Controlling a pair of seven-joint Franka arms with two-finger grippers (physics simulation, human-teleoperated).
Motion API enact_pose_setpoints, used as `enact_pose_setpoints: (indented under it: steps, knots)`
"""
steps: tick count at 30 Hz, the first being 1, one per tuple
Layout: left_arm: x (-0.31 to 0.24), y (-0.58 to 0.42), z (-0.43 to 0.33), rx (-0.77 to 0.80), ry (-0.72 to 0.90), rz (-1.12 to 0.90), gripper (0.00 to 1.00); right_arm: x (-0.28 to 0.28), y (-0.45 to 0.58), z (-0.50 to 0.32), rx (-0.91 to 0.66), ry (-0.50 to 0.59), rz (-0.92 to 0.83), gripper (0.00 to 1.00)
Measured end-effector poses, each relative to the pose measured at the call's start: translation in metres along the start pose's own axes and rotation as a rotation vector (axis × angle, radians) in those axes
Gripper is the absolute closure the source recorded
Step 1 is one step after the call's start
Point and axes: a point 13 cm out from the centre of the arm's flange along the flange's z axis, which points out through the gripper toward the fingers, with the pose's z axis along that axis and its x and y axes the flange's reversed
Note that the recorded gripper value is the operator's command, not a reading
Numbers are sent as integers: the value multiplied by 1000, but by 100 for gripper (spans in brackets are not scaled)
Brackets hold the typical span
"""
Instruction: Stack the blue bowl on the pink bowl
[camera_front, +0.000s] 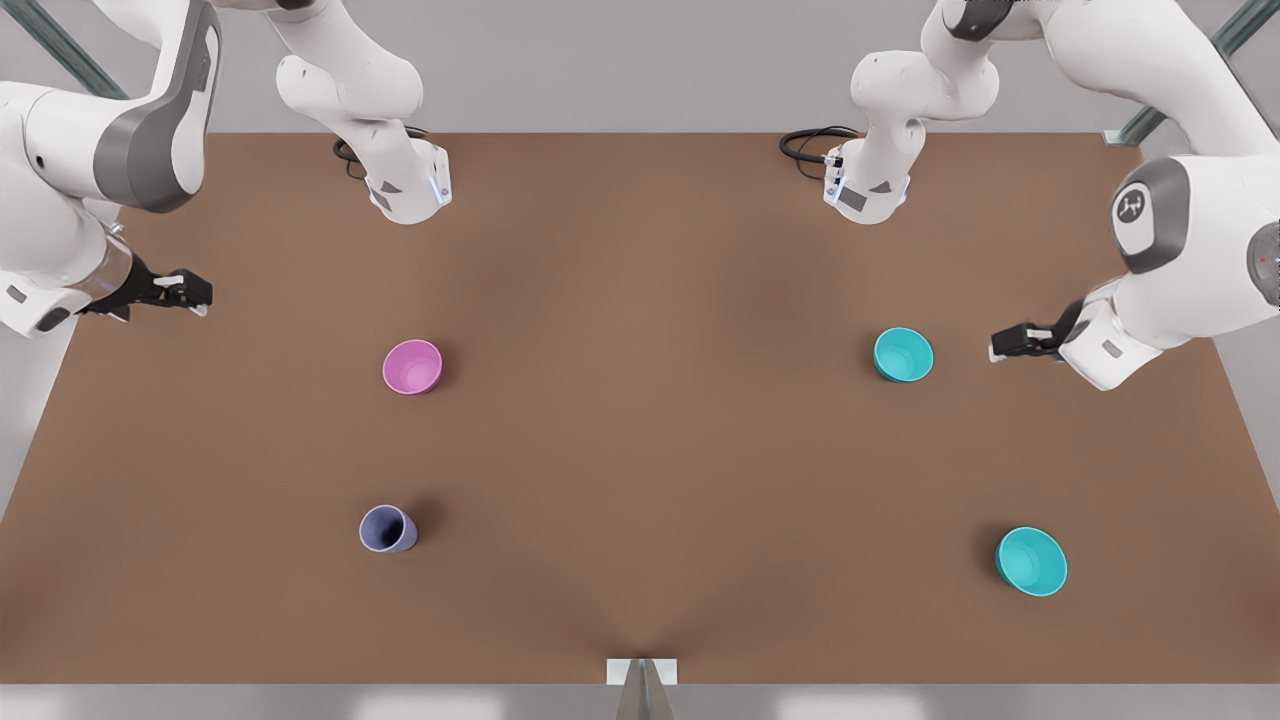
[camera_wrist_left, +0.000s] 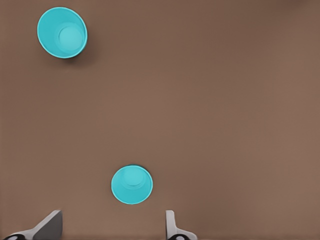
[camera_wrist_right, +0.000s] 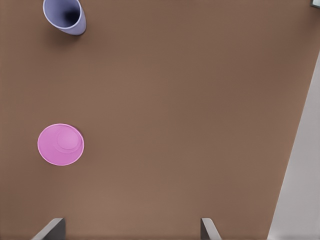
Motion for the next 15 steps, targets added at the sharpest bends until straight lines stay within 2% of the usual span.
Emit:
enact_pose_setpoints:
  steps: [4,8,15]
  knots:
    - [0,12,5,-6,15,-22,0,0,2,9,-15,15,-5,0]
    - [1,13,7,-8,26,-20,0,0,39,117,-102,156,-52,0]
    - [3,15,16,-10,56,-22,0,17,126,273,-263,199,-4,0]
